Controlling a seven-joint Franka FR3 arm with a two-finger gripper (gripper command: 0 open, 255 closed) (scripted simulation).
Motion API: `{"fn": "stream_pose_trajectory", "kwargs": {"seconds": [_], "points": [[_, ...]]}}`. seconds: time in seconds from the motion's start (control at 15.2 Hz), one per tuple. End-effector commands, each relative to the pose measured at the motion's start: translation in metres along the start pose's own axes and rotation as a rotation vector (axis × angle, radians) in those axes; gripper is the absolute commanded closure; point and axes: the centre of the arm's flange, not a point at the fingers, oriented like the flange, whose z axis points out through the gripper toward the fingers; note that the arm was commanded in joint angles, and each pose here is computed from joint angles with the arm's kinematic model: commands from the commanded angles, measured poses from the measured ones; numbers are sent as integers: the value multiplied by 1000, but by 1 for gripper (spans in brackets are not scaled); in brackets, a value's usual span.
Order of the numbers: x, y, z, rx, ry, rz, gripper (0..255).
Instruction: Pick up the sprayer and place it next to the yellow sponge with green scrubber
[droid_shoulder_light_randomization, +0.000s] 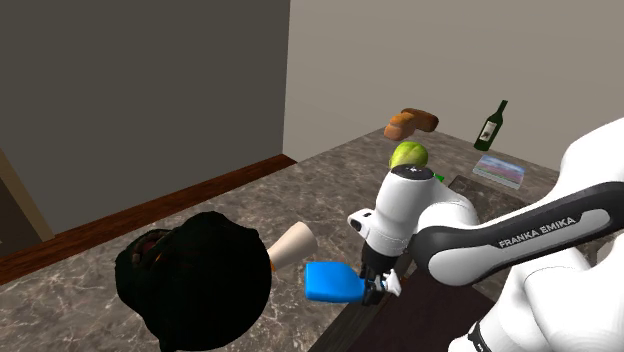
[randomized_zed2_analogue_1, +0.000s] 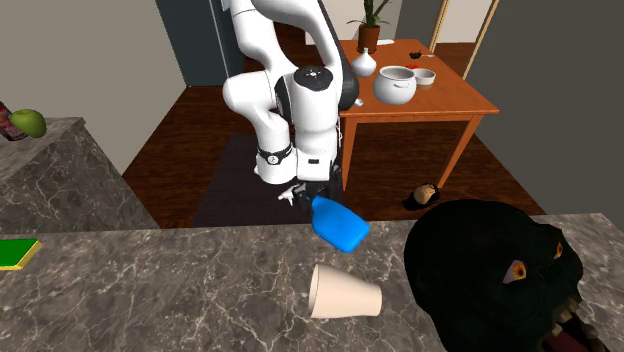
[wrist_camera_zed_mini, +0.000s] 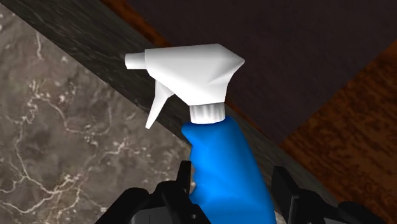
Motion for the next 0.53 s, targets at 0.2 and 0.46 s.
{"fn": "stream_pose_trajectory", "kwargs": {"seconds": [0.2,0.46], "points": [[1,-1,-26,0,-1,0,255],[2,-1,-48,0,-1,0,255]]}}
